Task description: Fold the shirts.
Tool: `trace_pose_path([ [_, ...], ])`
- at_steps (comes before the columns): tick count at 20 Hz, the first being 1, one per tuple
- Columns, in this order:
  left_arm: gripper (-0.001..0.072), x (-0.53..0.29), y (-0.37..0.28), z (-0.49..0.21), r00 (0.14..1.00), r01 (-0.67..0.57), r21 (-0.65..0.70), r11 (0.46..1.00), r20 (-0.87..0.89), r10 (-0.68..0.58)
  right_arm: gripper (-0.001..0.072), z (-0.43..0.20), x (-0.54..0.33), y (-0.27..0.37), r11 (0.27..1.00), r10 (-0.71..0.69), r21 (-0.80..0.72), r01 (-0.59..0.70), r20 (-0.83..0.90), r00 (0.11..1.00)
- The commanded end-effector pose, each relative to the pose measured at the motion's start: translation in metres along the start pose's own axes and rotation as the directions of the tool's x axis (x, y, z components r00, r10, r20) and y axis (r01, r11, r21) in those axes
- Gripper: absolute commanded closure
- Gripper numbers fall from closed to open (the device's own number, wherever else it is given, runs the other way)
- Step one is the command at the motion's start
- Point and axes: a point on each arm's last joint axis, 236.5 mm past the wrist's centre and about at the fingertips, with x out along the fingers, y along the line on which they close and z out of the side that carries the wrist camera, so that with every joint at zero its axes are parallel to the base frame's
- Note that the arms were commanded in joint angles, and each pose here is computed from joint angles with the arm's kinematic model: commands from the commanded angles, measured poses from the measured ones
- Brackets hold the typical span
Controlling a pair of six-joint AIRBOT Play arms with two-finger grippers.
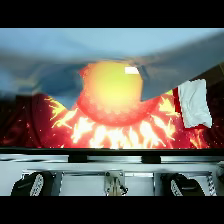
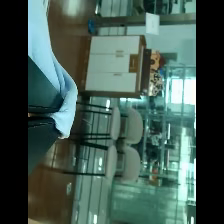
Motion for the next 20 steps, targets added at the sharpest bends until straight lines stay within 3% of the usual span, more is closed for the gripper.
trace_pose_path([
  [1, 0.0676, -0.032, -0.014, 0.014, 0.999, -0.039, 0.010, 0.999, 0.005, 0.039, 0.0627, -0.012, -0.035, -0.014, 0.994, -0.092, -0.068, 0.085, -0.093, 0.991],
  [4, 0.0676, -0.026, -0.006, -0.044, 0.974, -0.034, 0.008, 0.999, -0.223, 0.035, 0.0626, -0.068, -0.032, -0.032, 0.988, -0.151, -0.076, 0.133, -0.319, 0.936],
  [6, 0.0676, -0.020, 0.002, -0.095, 0.920, -0.026, -0.037, 0.999, -0.392, 0.009, 0.0626, -0.125, -0.026, -0.039, 0.988, -0.153, -0.079, 0.132, -0.528, 0.835],
  [8, 0.0676, -0.018, 0.017, -0.161, 0.820, -0.043, -0.102, 0.994, -0.571, -0.023, 0.0626, -0.193, -0.021, -0.044, 0.989, -0.132, -0.054, 0.138, -0.744, 0.655],
  [10, 0.0676, -0.021, 0.032, -0.238, 0.689, -0.093, -0.192, 0.977, -0.720, -0.076, 0.0626, -0.272, -0.023, -0.052, 0.987, -0.110, -0.050, 0.156, -0.907, 0.406],
  [12, 0.0676, -0.030, 0.048, -0.320, 0.554, -0.144, -0.253, 0.957, -0.822, -0.134, 0.0626, -0.353, -0.018, -0.053, 0.988, -0.066, -0.033, 0.151, -0.974, 0.219],
  [13, 0.0676, -0.034, 0.057, -0.364, 0.494, -0.181, -0.280, 0.943, -0.854, -0.159, 0.0626, -0.391, -0.011, -0.053, 0.989, -0.050, -0.024, 0.147, -0.984, 0.173],
  [16, 0.0676, -0.029, 0.082, -0.477, 0.428, -0.327, -0.326, 0.887, -0.888, -0.169, 0.0626, -0.496, 0.036, -0.061, 0.984, -0.035, -0.006, 0.176, -0.986, 0.164],
  [20, 0.0677, 0.013, 0.090, -0.584, 0.401, -0.372, -0.327, 0.869, -0.901, -0.167, 0.0626, -0.575, 0.121, -0.066, 0.952, -0.018, 0.092, 0.291, -0.935, 0.355],
])
